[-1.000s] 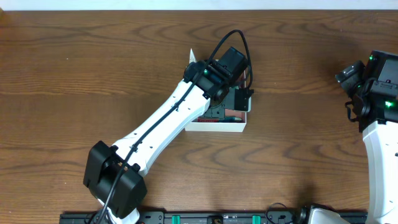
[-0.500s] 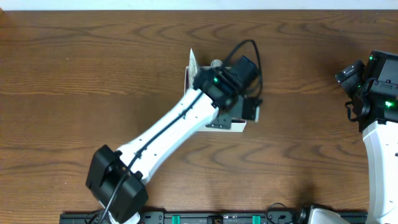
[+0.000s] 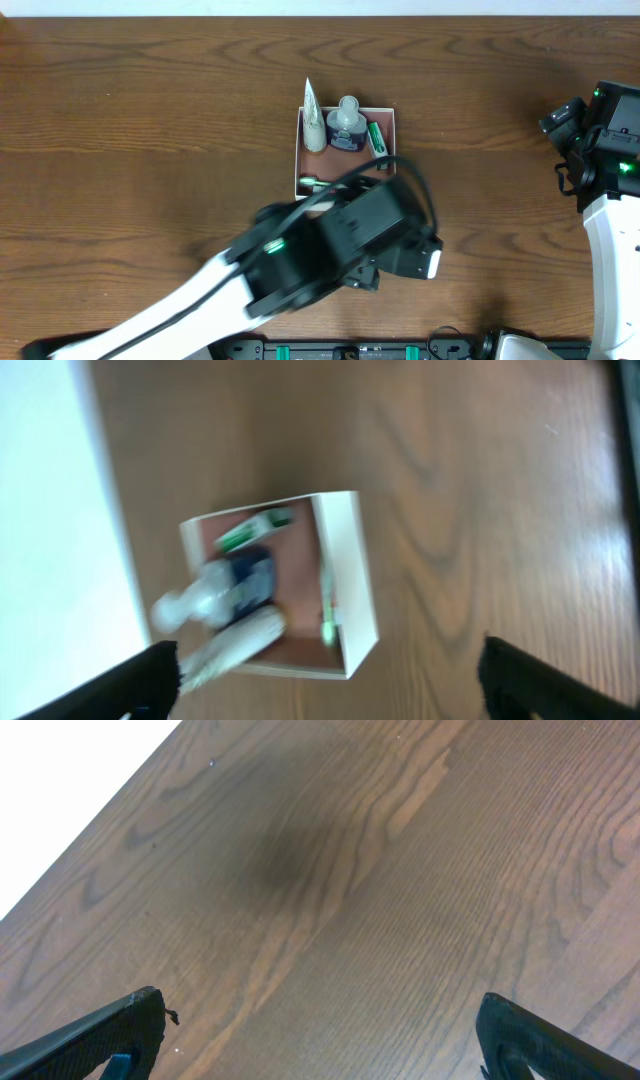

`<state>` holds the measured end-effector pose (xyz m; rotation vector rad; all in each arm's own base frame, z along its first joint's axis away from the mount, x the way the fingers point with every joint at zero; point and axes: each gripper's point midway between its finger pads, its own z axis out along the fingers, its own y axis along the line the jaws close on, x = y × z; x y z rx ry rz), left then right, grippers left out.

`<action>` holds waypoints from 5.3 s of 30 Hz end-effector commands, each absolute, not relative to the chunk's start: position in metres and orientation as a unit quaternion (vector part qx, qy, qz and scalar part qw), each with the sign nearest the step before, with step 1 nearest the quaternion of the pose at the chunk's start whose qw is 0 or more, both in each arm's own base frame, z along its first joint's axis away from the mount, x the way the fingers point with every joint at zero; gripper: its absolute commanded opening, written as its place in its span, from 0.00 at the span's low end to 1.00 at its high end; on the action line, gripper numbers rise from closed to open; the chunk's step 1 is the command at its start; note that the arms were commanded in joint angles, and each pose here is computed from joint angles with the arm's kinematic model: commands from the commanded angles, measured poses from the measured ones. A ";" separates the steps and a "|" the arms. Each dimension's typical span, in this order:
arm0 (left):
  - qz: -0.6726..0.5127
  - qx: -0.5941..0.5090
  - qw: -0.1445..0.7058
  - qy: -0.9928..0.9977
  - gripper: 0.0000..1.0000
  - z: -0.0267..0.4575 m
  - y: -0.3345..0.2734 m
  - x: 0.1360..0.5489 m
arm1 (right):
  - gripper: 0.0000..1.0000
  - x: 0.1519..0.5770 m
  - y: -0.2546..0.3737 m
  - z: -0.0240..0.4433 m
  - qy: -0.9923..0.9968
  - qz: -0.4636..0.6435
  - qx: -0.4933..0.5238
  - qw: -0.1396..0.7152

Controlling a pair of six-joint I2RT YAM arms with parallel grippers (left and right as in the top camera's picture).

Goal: Pack container

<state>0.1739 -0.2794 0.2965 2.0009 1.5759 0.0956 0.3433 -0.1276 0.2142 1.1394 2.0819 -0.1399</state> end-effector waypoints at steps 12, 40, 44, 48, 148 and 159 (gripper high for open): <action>0.103 0.317 0.500 0.799 0.98 0.413 -0.113 0.221 | 0.99 0.342 -0.133 0.218 0.807 -0.064 0.449 0.377; 0.124 0.314 0.257 0.906 0.98 0.310 -0.037 0.145 | 0.99 0.343 -0.132 0.218 0.809 -0.061 0.448 0.376; 0.125 0.262 0.241 0.926 0.98 0.288 -0.027 0.140 | 0.99 0.343 -0.131 0.218 0.809 -0.061 0.448 0.377; 0.111 0.214 0.289 0.927 0.98 0.276 -0.023 0.149 | 0.99 0.343 -0.131 0.218 0.809 -0.061 0.448 0.376; 0.000 -0.007 0.649 0.761 0.98 0.136 -0.003 0.244 | 0.99 0.343 -0.131 0.218 0.809 -0.061 0.448 0.376; 0.000 -0.007 0.649 0.761 0.98 0.136 -0.003 0.244 | 0.99 0.339 -0.118 0.238 0.804 -0.046 0.433 0.404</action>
